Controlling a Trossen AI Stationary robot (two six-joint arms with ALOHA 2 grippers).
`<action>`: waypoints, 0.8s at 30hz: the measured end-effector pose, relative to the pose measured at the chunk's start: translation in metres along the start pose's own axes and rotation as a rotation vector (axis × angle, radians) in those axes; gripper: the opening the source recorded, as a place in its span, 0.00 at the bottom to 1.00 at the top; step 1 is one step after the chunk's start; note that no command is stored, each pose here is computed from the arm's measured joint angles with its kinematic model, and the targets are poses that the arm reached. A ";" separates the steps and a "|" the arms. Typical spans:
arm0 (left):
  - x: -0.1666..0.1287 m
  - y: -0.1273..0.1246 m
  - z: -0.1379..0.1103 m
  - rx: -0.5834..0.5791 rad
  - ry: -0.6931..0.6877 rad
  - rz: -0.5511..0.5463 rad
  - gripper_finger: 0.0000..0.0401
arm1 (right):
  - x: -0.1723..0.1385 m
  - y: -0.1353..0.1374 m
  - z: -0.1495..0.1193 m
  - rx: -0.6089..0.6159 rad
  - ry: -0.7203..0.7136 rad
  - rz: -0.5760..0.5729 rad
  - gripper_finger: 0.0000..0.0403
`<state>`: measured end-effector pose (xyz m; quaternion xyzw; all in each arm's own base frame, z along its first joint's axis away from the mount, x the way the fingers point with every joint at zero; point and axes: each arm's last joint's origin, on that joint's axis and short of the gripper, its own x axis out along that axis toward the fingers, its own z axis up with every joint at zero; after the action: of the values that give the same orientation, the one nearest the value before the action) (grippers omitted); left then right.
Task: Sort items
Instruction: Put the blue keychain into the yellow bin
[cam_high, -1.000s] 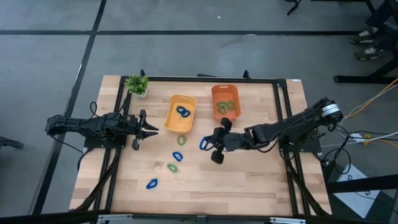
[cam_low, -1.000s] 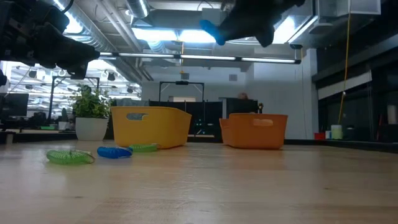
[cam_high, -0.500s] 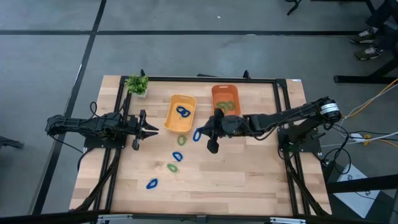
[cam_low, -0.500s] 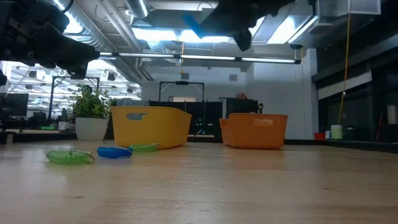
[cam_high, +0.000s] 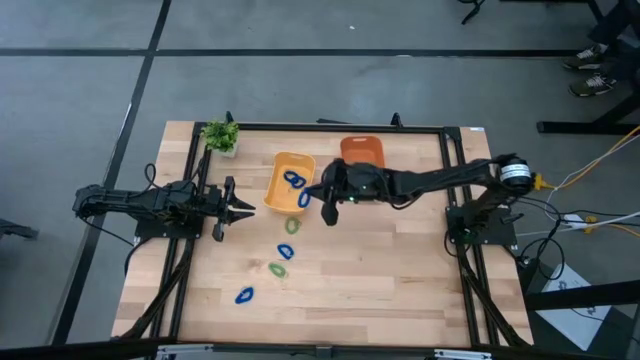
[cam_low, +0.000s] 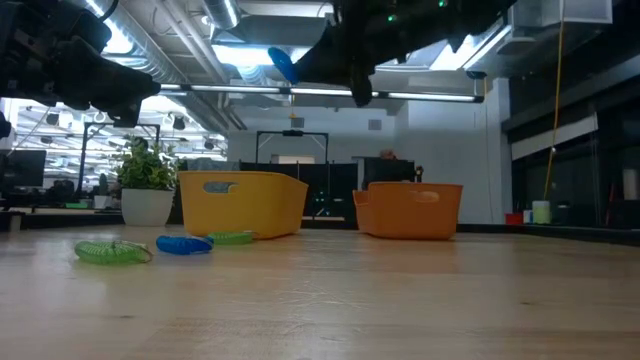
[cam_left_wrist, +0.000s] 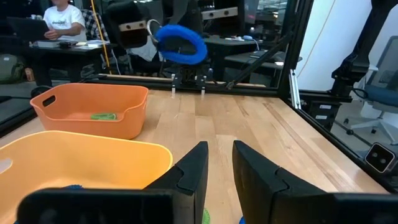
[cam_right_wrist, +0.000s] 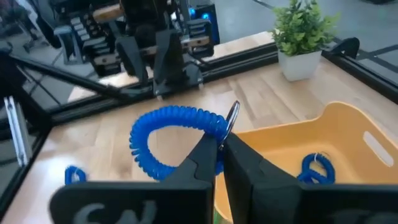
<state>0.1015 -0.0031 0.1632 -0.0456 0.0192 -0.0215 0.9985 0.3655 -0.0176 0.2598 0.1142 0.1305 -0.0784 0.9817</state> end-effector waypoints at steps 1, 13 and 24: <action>0.000 0.000 0.000 0.000 0.000 0.000 0.18 | 0.001 -0.002 0.000 0.013 -0.006 -0.001 0.05; 0.000 0.000 0.000 0.000 0.000 0.000 0.17 | 0.002 -0.019 0.009 -0.005 -0.060 -0.035 0.05; 0.000 0.000 0.000 0.000 -0.001 0.000 0.18 | 0.022 -0.027 0.020 -0.021 0.014 -0.051 0.05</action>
<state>0.1015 -0.0031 0.1632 -0.0456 0.0189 -0.0215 0.9985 0.3862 -0.0509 0.2675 0.1013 0.1412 -0.1010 0.9796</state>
